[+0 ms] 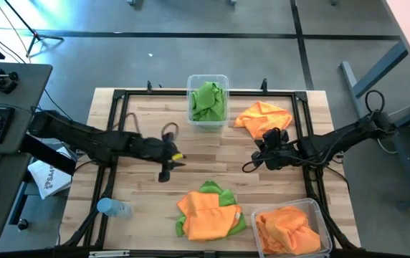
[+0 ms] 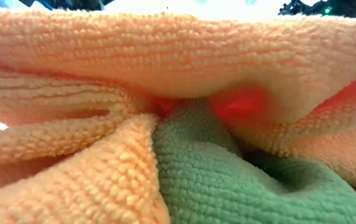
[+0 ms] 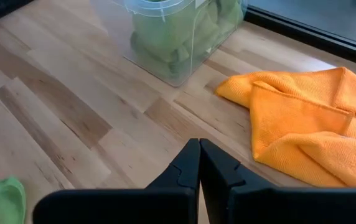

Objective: Sort microfiber towel by color & place in baskets
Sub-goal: Put the orange microfiber towel into the bottom transparent bin

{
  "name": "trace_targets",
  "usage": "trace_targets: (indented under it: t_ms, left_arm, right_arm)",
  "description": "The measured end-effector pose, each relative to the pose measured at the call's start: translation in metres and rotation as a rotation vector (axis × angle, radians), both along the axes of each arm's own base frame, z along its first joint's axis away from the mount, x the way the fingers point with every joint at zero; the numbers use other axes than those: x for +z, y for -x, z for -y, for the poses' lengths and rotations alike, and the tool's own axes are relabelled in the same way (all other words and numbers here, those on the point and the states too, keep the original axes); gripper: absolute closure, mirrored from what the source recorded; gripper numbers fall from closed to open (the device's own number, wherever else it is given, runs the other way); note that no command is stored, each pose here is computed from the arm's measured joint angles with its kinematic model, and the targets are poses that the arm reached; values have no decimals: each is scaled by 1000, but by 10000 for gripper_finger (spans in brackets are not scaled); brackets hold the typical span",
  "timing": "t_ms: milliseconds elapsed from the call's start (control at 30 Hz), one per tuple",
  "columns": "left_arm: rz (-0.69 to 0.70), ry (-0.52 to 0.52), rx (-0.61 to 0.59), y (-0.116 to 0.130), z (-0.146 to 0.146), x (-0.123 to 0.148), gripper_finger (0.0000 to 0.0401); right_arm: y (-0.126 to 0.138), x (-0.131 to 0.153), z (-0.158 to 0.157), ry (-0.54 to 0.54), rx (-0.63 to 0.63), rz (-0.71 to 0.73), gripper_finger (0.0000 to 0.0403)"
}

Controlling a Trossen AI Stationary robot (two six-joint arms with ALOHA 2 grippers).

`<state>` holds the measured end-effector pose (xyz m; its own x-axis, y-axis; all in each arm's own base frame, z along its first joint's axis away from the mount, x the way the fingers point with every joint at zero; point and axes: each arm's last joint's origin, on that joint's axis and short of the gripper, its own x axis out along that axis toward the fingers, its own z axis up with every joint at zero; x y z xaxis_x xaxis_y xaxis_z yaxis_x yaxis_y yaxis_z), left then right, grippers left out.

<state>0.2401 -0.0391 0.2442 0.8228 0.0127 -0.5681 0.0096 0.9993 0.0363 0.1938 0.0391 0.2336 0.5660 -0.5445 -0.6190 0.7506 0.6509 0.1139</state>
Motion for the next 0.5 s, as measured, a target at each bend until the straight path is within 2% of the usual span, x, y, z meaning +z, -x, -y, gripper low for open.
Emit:
trace_targets:
  t_ms: [133, 367, 500]
  left_arm:
    - [-142, 17, -5, -18, 9, -12, 279]
    - [-277, 225, -16, -38, 26, -33, 279]
    - [-325, 304, -2, -46, 35, -42, 279]
  right_arm:
    - [0, 0, -1, -1, 5, -1, 398]
    - [0, 0, -1, -2, 10, -4, 398]
    - [0, 0, -1, 9, 23, -15, 398]
